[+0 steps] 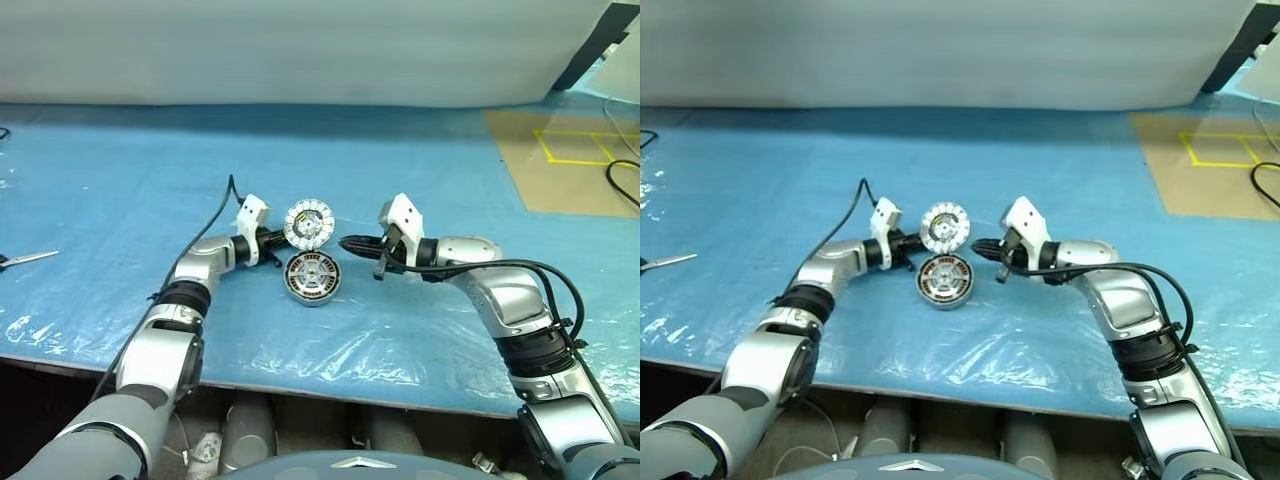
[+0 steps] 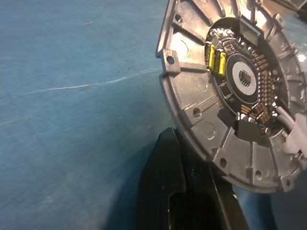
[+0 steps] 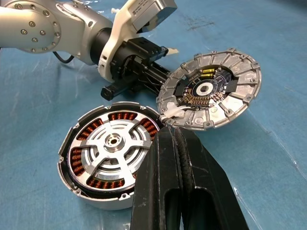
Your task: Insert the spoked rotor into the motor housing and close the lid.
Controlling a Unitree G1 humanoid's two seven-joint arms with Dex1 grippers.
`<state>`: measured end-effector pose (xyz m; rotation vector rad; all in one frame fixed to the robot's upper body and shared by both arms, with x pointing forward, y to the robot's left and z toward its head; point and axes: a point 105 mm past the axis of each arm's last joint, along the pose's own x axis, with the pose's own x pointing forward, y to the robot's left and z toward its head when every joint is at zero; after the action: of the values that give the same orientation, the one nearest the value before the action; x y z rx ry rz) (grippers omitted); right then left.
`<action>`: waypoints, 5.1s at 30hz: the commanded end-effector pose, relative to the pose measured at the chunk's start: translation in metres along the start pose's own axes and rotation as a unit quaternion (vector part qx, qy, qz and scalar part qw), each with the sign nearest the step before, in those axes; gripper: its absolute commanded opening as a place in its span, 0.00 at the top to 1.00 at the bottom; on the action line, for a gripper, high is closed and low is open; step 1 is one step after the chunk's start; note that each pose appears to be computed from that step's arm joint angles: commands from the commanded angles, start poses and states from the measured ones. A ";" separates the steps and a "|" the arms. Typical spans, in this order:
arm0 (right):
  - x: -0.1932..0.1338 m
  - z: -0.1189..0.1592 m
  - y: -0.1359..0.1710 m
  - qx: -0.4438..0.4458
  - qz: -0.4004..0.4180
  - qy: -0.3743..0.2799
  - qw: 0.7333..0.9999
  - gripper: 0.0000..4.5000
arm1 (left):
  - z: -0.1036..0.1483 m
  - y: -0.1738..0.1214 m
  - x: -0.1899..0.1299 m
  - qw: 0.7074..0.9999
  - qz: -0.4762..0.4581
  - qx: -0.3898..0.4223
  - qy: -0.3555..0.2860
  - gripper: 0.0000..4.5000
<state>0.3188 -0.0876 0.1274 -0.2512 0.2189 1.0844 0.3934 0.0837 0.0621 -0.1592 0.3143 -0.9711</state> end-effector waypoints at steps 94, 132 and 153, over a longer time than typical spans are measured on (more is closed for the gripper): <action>0.072 -0.022 -0.019 0.245 0.015 -0.088 0.965 1.00 | 0.093 -0.016 -0.129 0.972 0.071 0.024 -0.221 1.00; -0.031 0.120 0.007 0.203 0.146 -0.239 0.938 1.00 | 0.024 -0.035 -0.018 0.967 -0.169 -0.158 -0.104 1.00; 0.004 0.073 0.001 0.093 0.046 -0.107 0.989 1.00 | 0.060 -0.040 -0.068 0.983 -0.081 0.134 -0.094 1.00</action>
<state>0.3250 -0.0666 0.1959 0.1376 0.1827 1.1717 0.3373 0.1080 0.1090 -0.0646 0.1616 -1.2266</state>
